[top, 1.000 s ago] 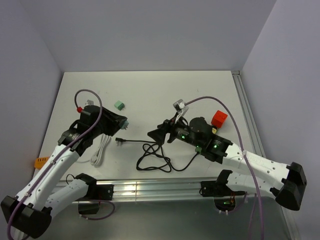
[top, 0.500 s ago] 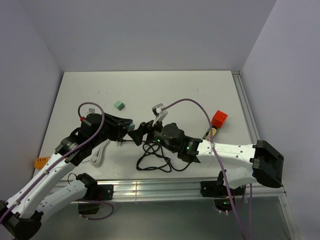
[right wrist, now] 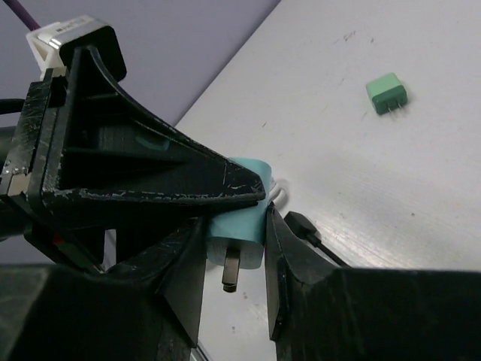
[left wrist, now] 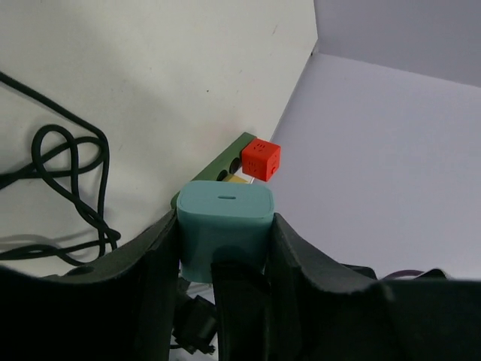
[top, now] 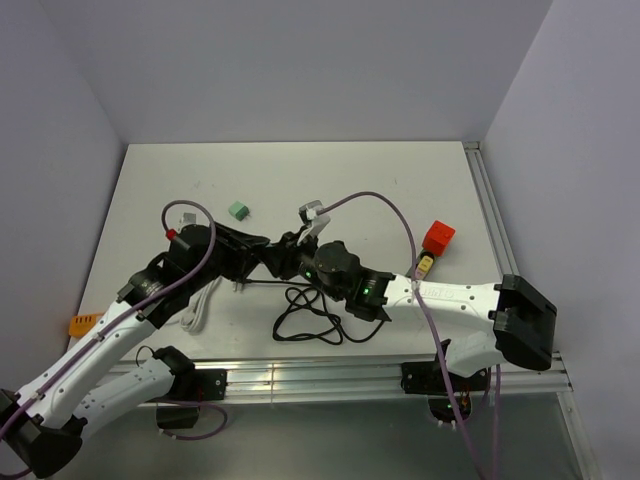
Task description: Insert the plug
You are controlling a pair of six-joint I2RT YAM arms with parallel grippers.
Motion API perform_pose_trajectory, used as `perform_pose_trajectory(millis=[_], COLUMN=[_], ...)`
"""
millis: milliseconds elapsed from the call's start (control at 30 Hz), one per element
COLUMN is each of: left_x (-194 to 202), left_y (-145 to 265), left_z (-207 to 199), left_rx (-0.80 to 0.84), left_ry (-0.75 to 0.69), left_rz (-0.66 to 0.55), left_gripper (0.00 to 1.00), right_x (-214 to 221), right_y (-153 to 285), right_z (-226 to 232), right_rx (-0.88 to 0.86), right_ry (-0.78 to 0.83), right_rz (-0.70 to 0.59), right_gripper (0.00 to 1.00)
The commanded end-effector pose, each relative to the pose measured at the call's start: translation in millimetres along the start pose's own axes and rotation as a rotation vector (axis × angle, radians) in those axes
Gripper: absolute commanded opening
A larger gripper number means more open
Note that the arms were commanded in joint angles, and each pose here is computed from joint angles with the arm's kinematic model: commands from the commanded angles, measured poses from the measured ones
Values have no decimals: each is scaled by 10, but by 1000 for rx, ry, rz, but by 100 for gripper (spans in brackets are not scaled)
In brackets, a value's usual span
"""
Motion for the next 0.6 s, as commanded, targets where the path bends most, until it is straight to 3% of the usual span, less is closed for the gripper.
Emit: perform_pose_trajectory(millis=[0,100,167,233,333,433,467,567], left_x=[96,79,87,132,168,362,470,509], left_y=[116,178,225,304,345,344,345,404], left_z=[-268,-243,-227,-256,-255,-296,-292,-368], left_rx=[160,198,250,360,357,353,365,378], left_ry=[-177,-363,-450,-512,-558,-609,-621,-628], left_rz=[52,36,34,45,79,244,339,379], left_gripper=[62,89,100,99,97,93,88,82], right_x=[-155,-117,-108,-130,-167,-200,-208,-260], right_y=[32,199,334,476,704,855,882,959], right_z=[101,-13,-112,-182,-220,-177,-171,-130], right_rx=[-51,-82,-135,-179,-278,-374,-408,-460], right_ry=[1,11,13,37,137,220,239,260], right_rz=[-49,-34,-4,-4,-27,-27,-20,-52], right_gripper=[0,0,0,0,0,0,0,0])
Point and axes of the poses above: each gripper's point midway between its finger pads, its own y axis back along the fingers, its own z axis along the line the jaws close on, x = y × z, the point moved 4 cm from there along y, back along the fingers, and after that the axes turned 4 degrees about -y, right-handed, at the moved point
